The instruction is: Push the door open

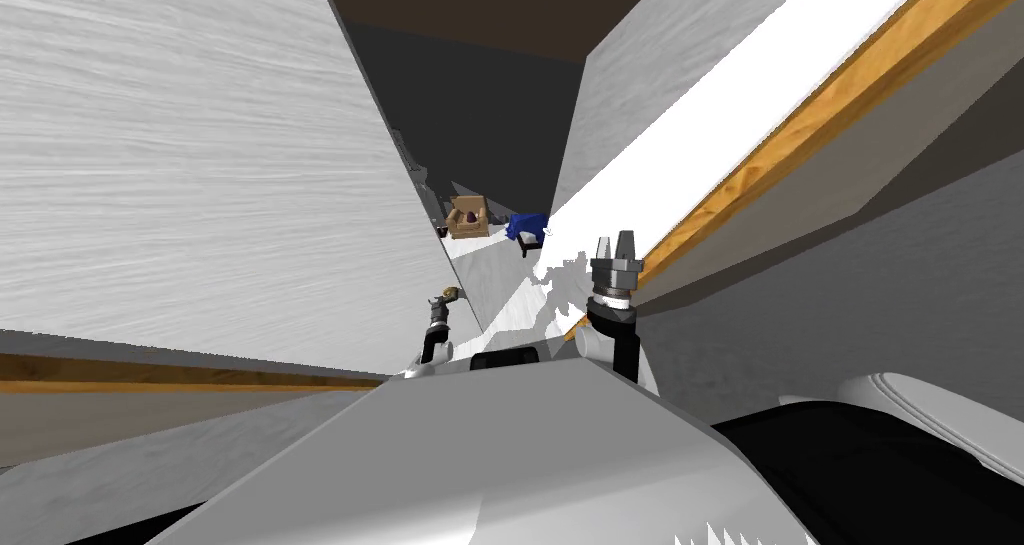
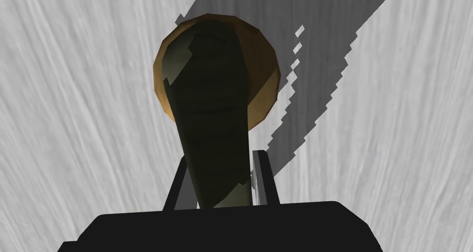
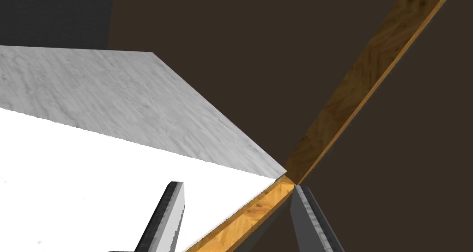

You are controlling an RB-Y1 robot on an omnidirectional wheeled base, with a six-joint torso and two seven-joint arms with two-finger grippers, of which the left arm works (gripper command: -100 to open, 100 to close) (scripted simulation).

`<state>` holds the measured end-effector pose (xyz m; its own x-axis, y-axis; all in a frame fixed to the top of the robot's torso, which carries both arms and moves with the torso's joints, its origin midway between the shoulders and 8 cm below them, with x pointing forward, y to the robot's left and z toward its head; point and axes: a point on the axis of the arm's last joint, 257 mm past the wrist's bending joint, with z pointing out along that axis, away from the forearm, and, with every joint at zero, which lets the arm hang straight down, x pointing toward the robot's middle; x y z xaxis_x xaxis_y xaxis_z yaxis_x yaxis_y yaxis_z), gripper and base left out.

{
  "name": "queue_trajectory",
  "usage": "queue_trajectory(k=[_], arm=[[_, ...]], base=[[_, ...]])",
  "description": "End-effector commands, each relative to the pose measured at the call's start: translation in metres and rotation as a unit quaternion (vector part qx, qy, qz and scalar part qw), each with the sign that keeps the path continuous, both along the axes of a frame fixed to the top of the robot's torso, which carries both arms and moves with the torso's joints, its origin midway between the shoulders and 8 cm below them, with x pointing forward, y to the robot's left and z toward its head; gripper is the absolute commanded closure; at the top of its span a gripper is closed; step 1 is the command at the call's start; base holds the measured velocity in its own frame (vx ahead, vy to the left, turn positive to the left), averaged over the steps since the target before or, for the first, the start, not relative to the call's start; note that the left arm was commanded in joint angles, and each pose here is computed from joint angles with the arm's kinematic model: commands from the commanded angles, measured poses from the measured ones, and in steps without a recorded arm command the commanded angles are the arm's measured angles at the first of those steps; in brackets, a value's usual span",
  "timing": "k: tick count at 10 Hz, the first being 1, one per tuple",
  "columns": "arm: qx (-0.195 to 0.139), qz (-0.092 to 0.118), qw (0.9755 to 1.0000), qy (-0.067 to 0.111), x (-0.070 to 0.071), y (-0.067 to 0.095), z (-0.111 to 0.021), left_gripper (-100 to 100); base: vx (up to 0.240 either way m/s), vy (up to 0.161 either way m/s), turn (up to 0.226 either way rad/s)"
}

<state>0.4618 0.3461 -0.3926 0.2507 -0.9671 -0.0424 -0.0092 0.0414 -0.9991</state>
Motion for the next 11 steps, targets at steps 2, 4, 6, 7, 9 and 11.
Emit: queue_trajectory(k=[2, 4, 6, 7, 9, 11], arm=[[0.008, 0.027, 0.9996, -0.006, -0.005, 0.031, 0.008, 100], [0.007, 0.043, 0.9990, -0.007, -0.008, 0.044, 0.008, 100], [0.007, 0.043, 0.9990, -0.007, -0.008, 0.044, 0.008, 100], [0.006, 0.058, 0.9983, -0.007, -0.012, 0.056, 0.009, 100], [0.004, 0.066, 0.9978, -0.008, -0.014, 0.061, 0.008, 100], [0.000, 0.084, 0.9964, -0.008, -0.020, 0.073, 0.008, 100]], base=[[0.172, -0.024, 0.051], [0.192, -0.055, 0.073], [0.111, -0.009, 0.018], [0.163, -0.021, 0.061], [0.173, -0.060, 0.066], [0.165, -0.043, 0.074]])
